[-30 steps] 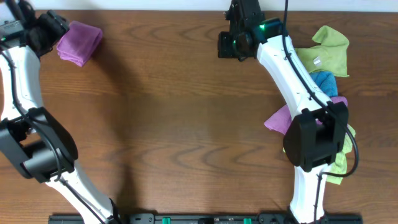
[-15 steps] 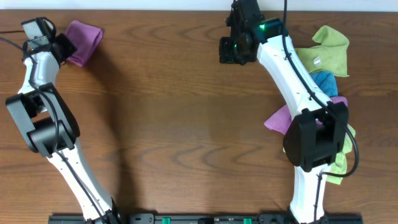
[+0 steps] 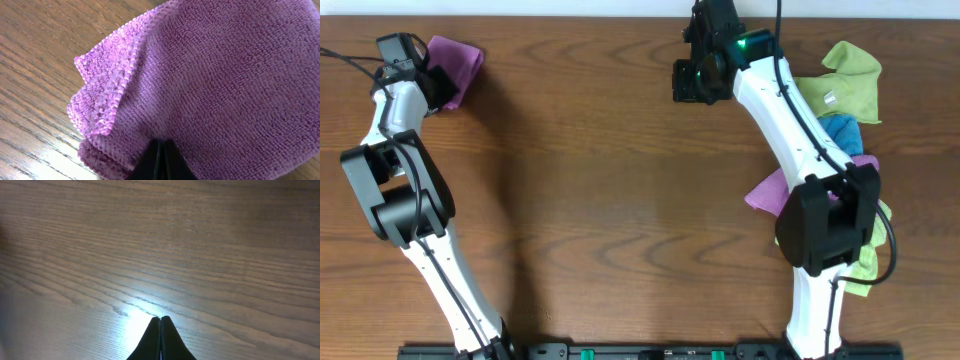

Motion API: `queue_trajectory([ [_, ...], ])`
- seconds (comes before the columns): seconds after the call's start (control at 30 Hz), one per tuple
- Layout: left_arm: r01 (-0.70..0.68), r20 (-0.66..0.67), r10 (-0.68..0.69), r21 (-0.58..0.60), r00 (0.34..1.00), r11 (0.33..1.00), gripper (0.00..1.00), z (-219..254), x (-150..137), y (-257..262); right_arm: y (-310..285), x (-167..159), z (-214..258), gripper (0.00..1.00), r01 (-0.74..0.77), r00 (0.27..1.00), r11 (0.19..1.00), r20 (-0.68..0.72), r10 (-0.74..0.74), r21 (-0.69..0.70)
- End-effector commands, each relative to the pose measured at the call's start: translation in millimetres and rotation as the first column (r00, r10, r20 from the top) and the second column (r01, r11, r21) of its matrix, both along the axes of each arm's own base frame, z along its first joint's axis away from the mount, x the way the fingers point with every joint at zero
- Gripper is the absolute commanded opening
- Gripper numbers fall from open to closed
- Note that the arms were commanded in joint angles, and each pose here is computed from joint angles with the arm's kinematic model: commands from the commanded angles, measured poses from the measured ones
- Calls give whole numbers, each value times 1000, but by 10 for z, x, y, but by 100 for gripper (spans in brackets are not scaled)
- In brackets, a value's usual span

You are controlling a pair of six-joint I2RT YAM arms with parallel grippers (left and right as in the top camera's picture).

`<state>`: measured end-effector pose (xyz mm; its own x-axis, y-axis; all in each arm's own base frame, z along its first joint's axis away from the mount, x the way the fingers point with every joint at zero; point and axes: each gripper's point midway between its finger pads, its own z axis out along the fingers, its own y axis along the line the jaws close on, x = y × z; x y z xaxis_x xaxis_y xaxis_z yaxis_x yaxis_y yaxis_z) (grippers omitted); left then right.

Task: Fold the cloth
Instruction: 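Release the folded purple cloth at the corner and lift the left gripper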

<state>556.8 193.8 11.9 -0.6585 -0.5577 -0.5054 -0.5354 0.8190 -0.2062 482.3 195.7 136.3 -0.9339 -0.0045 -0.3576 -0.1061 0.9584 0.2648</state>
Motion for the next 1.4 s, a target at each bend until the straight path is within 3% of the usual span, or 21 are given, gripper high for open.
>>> queue_trajectory([
  [0.0,-21,-48,22,23,999,1000,5,-133,-79,60,53,-24,250,1,-10,999,1000,44,9,24],
  [0.23,-13,-121,11,-16,993,1000,6,-247,-187,-153,47,-44,240,2,-9,999,1000,35,9,21],
  [0.6,-61,-74,56,-59,996,996,6,-211,-40,-356,31,-127,203,1,-12,1000,1000,-3,12,15],
  [0.93,-84,106,85,-8,991,996,6,561,248,64,23,-120,204,1,-10,1000,1000,-1,11,14],
  [1.1,-62,187,42,98,981,993,5,1094,308,287,24,-91,217,2,-9,1000,1000,11,9,18],
  [1.37,-128,134,112,120,985,984,6,783,179,591,32,-77,225,2,-10,1000,1000,17,9,21],
])
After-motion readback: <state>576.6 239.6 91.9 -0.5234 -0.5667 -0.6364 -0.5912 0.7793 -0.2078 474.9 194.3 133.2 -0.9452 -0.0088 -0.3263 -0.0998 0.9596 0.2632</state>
